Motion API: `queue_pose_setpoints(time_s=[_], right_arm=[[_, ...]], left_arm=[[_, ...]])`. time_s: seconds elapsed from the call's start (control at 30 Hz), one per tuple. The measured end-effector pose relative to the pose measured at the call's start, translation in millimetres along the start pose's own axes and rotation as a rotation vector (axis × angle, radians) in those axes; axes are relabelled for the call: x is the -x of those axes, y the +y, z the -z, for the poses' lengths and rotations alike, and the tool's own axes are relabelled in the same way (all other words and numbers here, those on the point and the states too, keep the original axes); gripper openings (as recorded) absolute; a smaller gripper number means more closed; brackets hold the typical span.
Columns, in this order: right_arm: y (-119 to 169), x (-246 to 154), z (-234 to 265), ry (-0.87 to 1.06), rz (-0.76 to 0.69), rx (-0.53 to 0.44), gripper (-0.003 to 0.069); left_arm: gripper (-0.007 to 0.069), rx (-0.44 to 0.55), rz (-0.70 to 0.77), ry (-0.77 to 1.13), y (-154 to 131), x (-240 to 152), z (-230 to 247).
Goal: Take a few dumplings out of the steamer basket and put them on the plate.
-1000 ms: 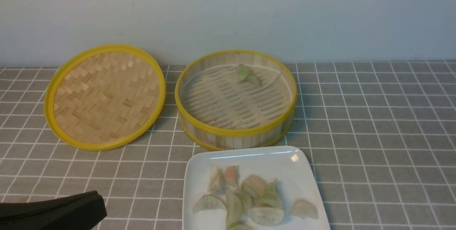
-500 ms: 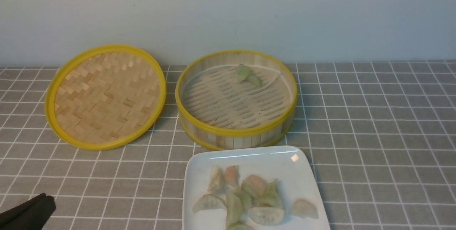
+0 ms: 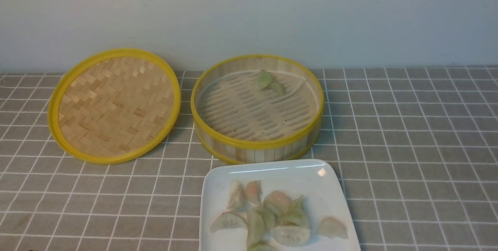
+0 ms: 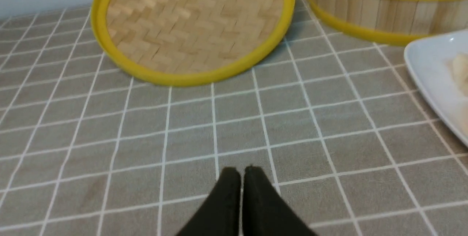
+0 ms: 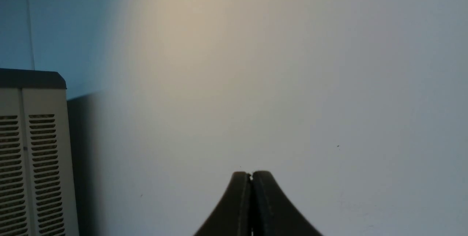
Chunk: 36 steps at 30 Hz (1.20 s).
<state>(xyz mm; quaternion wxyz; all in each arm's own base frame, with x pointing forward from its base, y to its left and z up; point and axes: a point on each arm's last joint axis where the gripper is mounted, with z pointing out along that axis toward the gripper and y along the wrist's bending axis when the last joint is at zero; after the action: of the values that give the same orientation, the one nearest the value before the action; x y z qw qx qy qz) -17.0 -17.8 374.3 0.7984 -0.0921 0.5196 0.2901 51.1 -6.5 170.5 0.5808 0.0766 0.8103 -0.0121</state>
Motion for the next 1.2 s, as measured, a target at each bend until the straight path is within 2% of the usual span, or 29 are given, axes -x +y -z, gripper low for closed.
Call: queue_pose_setpoints(time_s=[1.2], right_arm=[[0.1,0.1,0.0,-0.001,0.008,0.001,-0.0015]], left_arm=[[-0.0005,-0.01,0.027,-0.021,-1.0,1.0,-0.5]])
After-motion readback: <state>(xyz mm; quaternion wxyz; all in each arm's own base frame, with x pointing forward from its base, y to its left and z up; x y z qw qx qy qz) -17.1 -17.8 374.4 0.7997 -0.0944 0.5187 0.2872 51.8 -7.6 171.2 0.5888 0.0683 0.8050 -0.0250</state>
